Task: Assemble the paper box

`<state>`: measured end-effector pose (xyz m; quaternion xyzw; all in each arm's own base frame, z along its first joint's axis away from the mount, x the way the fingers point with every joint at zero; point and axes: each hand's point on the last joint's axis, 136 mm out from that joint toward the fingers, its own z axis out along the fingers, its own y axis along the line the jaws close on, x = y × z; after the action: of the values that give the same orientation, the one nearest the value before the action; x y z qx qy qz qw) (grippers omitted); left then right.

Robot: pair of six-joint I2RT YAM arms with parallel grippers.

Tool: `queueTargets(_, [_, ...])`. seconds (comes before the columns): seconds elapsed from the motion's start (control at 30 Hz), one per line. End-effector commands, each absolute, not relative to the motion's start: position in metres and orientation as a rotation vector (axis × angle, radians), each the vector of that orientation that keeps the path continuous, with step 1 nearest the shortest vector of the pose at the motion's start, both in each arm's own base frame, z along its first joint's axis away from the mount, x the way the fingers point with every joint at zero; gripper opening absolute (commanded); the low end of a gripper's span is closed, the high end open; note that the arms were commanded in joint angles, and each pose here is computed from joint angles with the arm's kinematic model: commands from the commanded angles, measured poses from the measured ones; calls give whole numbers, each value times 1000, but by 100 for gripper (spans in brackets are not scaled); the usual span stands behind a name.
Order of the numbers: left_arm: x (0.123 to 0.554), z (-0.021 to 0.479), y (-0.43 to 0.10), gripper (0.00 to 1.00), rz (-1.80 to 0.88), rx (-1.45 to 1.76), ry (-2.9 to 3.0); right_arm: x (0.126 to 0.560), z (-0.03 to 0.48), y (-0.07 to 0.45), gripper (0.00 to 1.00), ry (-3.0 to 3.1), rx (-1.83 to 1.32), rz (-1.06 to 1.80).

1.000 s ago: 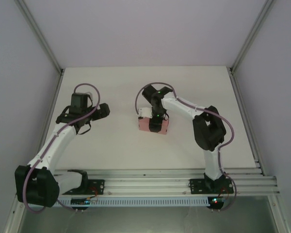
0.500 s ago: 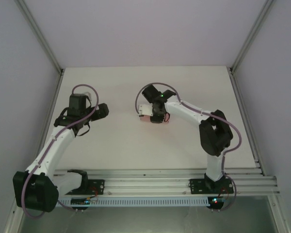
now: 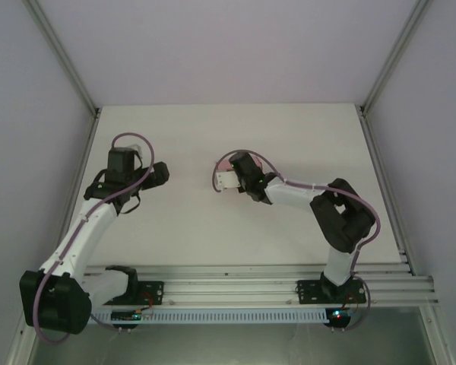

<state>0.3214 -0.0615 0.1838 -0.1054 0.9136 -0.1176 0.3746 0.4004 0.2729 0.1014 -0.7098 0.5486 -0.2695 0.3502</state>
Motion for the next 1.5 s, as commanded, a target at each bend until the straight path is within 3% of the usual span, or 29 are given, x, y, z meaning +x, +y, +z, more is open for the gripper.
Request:
queueTargets(0.0, [322, 190, -56, 100, -275, -269, 2310, 402, 86, 272, 34, 1430, -1846, -738])
queueTargets(0.2, [321, 190, -56, 100, -273, -269, 2315, 395, 68, 264, 41, 1598, -1842, -693])
queueTargets(0.27, [321, 190, -56, 100, -274, -269, 2314, 386, 65, 262, 49, 1670, -1823, -647])
queueTargets(0.4, [321, 191, -56, 100, -277, -265, 2306, 366, 60, 255, 78, 1726, -1856, -609])
queueTargets(0.6, [322, 200, -57, 100, -290, -258, 2279, 329, 84, 255, 98, 1863, -1832, -415])
queueTargets(0.73, [322, 207, -55, 100, -281, -245, 2246, 309, 124, 258, 99, 1889, -1742, -261])
queueTargets(0.87, [324, 218, -49, 99, -254, -241, 2165, 310, 184, 242, 99, 1939, -1432, -106])
queueTargets(1.03, [325, 221, -32, 100, -152, -242, 2030, 354, 243, 148, 99, 2068, -632, -27])
queueTargets(1.27, [325, 189, -10, 100, 38, -189, 1903, 355, 189, 27, 99, 2049, 12, 37])
queueTargets(1.47, [320, 163, -2, 100, 144, -101, 1759, 350, 134, 12, 100, 1940, 42, 54])
